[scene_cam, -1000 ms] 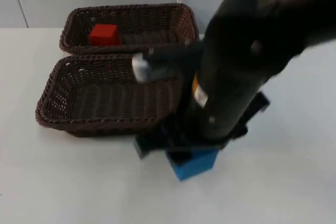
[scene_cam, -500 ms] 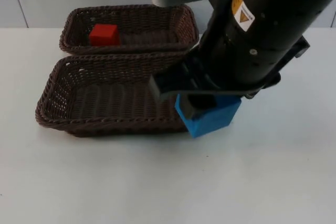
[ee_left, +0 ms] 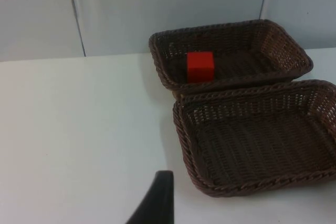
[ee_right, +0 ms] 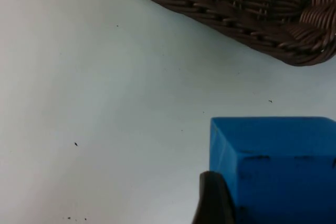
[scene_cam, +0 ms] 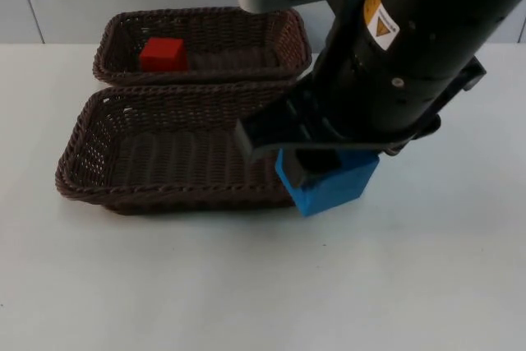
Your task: Pick up one cube with the left hand and place it into the upper basket. Pick up one cube with the right hand and place it into the lower basket.
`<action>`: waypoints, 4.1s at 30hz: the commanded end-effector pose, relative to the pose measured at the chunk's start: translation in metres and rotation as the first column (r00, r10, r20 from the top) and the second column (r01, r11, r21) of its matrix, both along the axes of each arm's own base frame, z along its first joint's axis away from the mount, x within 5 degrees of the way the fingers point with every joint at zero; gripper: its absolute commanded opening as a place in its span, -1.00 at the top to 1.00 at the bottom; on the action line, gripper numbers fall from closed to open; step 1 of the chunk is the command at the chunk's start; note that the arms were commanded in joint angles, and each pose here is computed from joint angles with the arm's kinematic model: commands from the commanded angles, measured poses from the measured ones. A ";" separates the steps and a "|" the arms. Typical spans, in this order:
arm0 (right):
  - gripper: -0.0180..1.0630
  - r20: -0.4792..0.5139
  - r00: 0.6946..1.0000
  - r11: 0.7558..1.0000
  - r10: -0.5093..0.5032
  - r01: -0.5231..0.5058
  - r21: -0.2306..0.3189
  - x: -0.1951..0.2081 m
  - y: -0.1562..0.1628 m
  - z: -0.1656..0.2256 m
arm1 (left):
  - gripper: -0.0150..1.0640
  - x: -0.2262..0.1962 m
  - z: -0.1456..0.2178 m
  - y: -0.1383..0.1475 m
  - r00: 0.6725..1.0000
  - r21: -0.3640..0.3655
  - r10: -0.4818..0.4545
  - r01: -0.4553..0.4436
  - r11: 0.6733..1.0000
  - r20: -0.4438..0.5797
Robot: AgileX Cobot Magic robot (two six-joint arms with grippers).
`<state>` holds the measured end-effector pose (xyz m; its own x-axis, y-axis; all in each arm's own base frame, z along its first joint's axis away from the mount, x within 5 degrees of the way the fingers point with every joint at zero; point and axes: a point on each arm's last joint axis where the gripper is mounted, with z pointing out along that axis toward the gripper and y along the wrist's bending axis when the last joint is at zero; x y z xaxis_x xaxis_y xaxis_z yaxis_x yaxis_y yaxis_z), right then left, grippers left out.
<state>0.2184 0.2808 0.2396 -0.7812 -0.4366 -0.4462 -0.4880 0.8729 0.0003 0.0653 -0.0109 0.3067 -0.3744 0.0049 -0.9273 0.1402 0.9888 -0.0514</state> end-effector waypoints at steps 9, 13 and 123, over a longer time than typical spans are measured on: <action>0.97 0.026 0.999 0.999 0.045 -0.045 0.005 -0.002 0.002 0.005 | -0.67 -0.001 -0.001 0.000 1.000 0.000 -0.002 0.002 1.000 0.008; 0.97 0.032 0.998 0.998 0.060 -0.060 0.004 -0.001 0.003 0.005 | -0.67 -0.001 -0.001 0.000 1.000 0.000 -0.002 0.002 1.000 0.008; -0.69 0.273 0.949 0.980 0.159 -0.184 0.070 0.074 0.072 0.100 | -0.67 0.000 0.000 0.000 1.000 -0.001 -0.002 0.002 1.000 0.020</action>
